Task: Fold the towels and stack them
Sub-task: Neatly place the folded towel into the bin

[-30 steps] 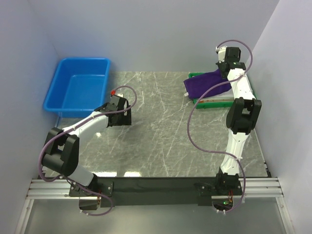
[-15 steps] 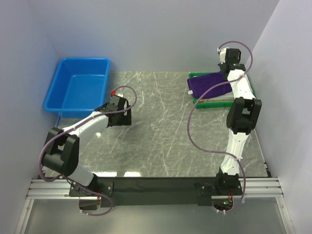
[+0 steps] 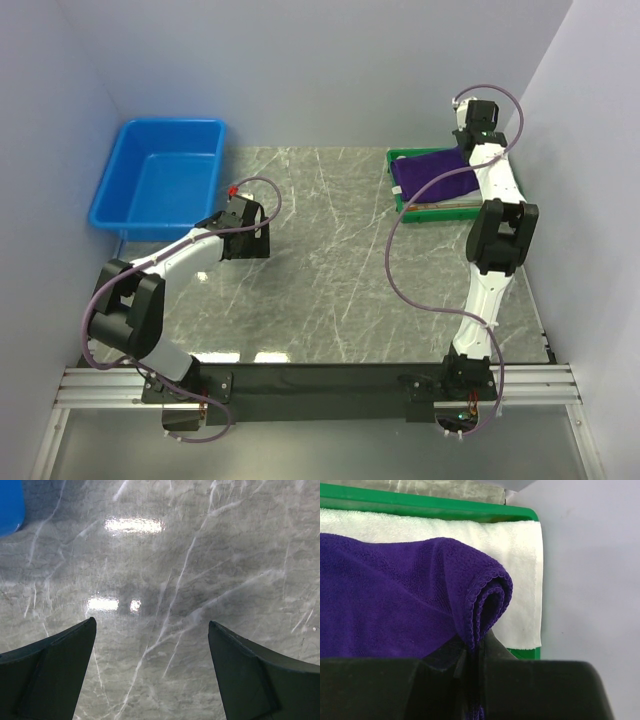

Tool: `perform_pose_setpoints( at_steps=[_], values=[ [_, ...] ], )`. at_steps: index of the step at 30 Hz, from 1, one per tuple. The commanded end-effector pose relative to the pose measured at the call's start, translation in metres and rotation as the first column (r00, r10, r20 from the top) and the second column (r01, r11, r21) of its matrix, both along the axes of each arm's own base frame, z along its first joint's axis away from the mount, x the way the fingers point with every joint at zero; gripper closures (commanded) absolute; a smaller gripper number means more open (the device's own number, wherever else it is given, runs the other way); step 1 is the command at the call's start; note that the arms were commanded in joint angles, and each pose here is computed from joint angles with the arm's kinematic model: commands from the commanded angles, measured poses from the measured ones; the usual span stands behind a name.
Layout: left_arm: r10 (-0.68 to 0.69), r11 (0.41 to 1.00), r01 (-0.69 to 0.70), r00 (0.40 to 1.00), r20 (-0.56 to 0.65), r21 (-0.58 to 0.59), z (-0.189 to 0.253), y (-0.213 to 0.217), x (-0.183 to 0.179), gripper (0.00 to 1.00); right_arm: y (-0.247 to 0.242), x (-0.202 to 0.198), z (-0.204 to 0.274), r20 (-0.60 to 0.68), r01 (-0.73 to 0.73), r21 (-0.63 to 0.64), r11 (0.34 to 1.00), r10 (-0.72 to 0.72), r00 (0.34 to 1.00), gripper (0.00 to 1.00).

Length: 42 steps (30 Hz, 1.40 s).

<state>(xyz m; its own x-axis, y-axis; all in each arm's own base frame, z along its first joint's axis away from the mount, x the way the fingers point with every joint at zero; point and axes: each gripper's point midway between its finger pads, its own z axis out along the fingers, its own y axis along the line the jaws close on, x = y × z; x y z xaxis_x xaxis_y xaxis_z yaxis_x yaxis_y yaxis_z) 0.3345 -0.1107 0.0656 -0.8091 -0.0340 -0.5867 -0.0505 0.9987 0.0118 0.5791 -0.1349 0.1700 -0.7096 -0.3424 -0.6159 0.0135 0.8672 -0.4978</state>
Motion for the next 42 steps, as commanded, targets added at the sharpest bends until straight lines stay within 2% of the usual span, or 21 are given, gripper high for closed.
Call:
perform_pose_setpoints(
  at_steps=[1,3,8,10,12,14,15,18,20,22,24,26,27,28,31,32,33,36,38,39,42],
  values=[
    [-0.016,1.000,0.016,0.999,0.033,-0.007,0.009,-0.003,0.010,0.01,-0.009,0.008,-0.007,0.028,0.038,0.013,0.999,-0.039,0.999,1.00],
    [-0.016,1.000,0.016,0.999,0.032,-0.006,0.009,-0.003,0.010,0.01,-0.008,0.009,-0.015,0.014,0.043,0.020,0.999,-0.043,0.999,1.00],
    [-0.014,1.000,0.014,0.999,0.032,-0.006,0.009,-0.003,0.010,0.01,-0.017,0.006,-0.026,0.001,0.112,0.008,0.994,-0.112,0.994,0.90],
    [-0.015,1.000,0.015,0.999,0.031,-0.004,0.008,-0.002,0.010,0.01,-0.020,0.006,-0.027,0.012,0.136,0.003,0.991,-0.136,0.991,0.77],
    [-0.016,1.000,0.016,0.999,0.033,-0.009,0.009,-0.003,0.010,0.01,-0.018,0.008,-0.025,0.026,0.141,0.018,0.990,-0.142,0.990,0.61],
    [-0.016,1.000,0.016,0.999,0.033,-0.009,0.010,-0.003,0.010,0.01,-0.022,0.008,-0.016,0.057,0.180,0.025,0.983,-0.181,0.982,0.52],
    [-0.017,1.000,0.017,0.999,0.036,-0.009,0.011,-0.003,0.010,0.01,-0.024,0.008,-0.010,0.080,0.202,0.026,0.979,-0.204,0.976,0.45],
    [-0.015,1.000,0.015,0.999,0.043,-0.007,0.014,-0.003,0.010,0.01,-0.032,0.004,0.020,0.169,0.298,0.042,0.954,-0.301,0.939,0.37],
    [-0.014,1.000,0.014,0.998,0.053,-0.010,0.018,-0.003,0.011,0.01,-0.031,-0.001,0.032,0.215,0.340,0.094,0.936,-0.353,0.911,0.36],
    [-0.011,1.000,0.012,0.998,0.060,-0.014,0.021,-0.002,0.011,0.01,-0.016,-0.004,0.046,0.260,0.302,0.191,0.934,-0.345,0.902,0.36],
    [-0.013,1.000,0.015,0.997,0.075,-0.023,0.027,-0.003,0.012,0.01,0.009,-0.001,0.073,0.332,0.190,0.283,0.940,-0.281,0.900,0.37],
    [-0.012,0.999,0.015,0.995,0.094,-0.032,0.035,-0.003,0.012,0.01,0.053,0.002,0.059,0.318,0.037,0.412,0.911,-0.181,0.931,0.44],
    [-0.011,0.999,0.015,0.995,0.102,-0.037,0.038,-0.004,0.012,0.01,0.068,0.005,0.065,0.341,-0.002,0.485,0.875,-0.187,0.921,0.53],
    [-0.015,0.999,0.019,0.994,0.106,-0.044,0.040,-0.005,0.011,0.01,0.093,0.006,0.058,0.327,-0.090,0.555,0.827,-0.117,0.938,0.57],
    [-0.014,0.998,0.022,0.991,0.133,-0.056,0.049,-0.004,0.010,0.01,0.130,0.015,0.041,0.297,-0.153,0.703,0.694,-0.092,0.950,0.70],
    [-0.012,0.998,0.021,0.990,0.142,-0.061,0.053,-0.004,0.009,0.01,0.150,0.015,0.038,0.295,-0.206,0.751,0.627,-0.040,0.955,0.71],
    [-0.014,0.998,0.023,0.989,0.148,-0.061,0.055,-0.004,0.008,0.01,0.161,0.020,0.029,0.292,-0.211,0.797,0.566,-0.056,0.955,0.72],
    [-0.011,0.997,0.022,0.986,0.169,-0.067,0.061,-0.002,0.006,0.01,0.184,0.028,0.016,0.285,-0.232,0.871,0.432,-0.061,0.957,0.73],
    [-0.010,0.997,0.022,0.985,0.173,-0.068,0.063,-0.001,0.004,0.01,0.194,0.030,0.006,0.270,-0.233,0.900,0.368,-0.053,0.961,0.74],
    [-0.006,0.997,0.018,0.984,0.178,-0.070,0.064,0.000,0.004,0.01,0.203,0.033,0.001,0.267,-0.241,0.919,0.311,-0.042,0.963,0.74],
    [-0.010,0.997,0.023,0.983,0.181,-0.072,0.066,-0.001,0.002,0.01,0.214,0.039,-0.020,0.225,-0.206,0.944,0.256,-0.047,0.973,0.74]
  ],
)
